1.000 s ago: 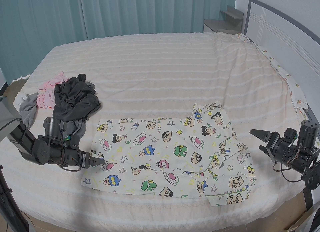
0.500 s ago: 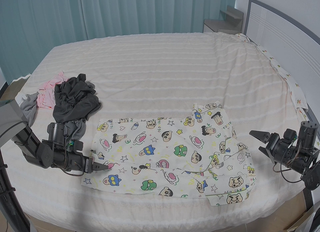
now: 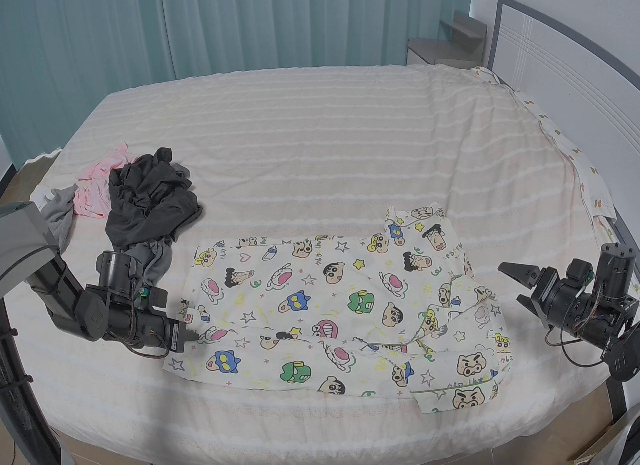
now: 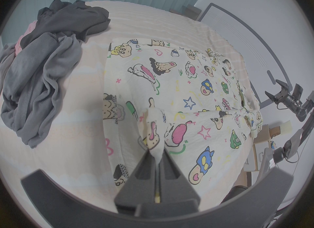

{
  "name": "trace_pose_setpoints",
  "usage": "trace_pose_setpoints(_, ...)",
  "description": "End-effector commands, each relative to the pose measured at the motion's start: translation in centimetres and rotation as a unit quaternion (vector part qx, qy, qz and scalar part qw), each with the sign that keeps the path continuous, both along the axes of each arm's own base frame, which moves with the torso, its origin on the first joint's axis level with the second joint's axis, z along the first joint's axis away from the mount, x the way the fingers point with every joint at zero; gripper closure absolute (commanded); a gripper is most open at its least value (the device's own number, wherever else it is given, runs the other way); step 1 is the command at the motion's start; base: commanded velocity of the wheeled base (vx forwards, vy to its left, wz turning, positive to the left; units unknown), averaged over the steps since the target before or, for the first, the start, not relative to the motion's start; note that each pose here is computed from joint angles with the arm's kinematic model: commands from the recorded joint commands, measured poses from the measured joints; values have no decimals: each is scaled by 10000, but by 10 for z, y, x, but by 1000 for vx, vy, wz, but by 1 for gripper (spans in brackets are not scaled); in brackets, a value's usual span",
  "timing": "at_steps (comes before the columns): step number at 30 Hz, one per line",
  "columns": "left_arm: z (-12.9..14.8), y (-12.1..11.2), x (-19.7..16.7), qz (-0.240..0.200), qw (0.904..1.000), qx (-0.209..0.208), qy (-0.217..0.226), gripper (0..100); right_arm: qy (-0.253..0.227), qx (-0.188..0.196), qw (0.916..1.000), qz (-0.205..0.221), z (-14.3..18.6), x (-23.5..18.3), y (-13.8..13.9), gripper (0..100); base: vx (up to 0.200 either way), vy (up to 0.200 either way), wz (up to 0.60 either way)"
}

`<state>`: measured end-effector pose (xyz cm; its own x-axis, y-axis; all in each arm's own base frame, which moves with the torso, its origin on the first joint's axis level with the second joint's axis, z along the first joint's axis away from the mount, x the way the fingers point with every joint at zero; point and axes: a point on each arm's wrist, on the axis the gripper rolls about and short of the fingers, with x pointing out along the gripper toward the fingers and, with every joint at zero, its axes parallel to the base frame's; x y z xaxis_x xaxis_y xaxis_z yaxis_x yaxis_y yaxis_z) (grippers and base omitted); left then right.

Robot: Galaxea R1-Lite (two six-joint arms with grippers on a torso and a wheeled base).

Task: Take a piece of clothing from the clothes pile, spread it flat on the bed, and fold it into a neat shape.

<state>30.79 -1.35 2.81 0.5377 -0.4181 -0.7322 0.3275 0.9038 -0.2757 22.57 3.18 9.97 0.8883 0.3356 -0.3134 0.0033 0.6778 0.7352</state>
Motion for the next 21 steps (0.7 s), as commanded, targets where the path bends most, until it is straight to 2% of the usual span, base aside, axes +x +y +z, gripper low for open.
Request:
trace_pose_setpoints(1,1,1,-2,11,10000,6,1,100,19,1,10000,35,-1,0,2,0,0,0,0)
trace_pose_setpoints(16,4,5,-9,153,9998,127,-3,100,87,-10,9999,73,-4,0,4,0,0,0,0)
trace_pose_setpoints(17,4,5,-9,153,9998,127,-3,0,87,-10,9999,81,-4,0,4,0,0,0,0)
trace_pose_setpoints(21,3,4,-9,166,9998,132,34,0,87,-10,9999,73,-4,0,4,0,0,0,0)
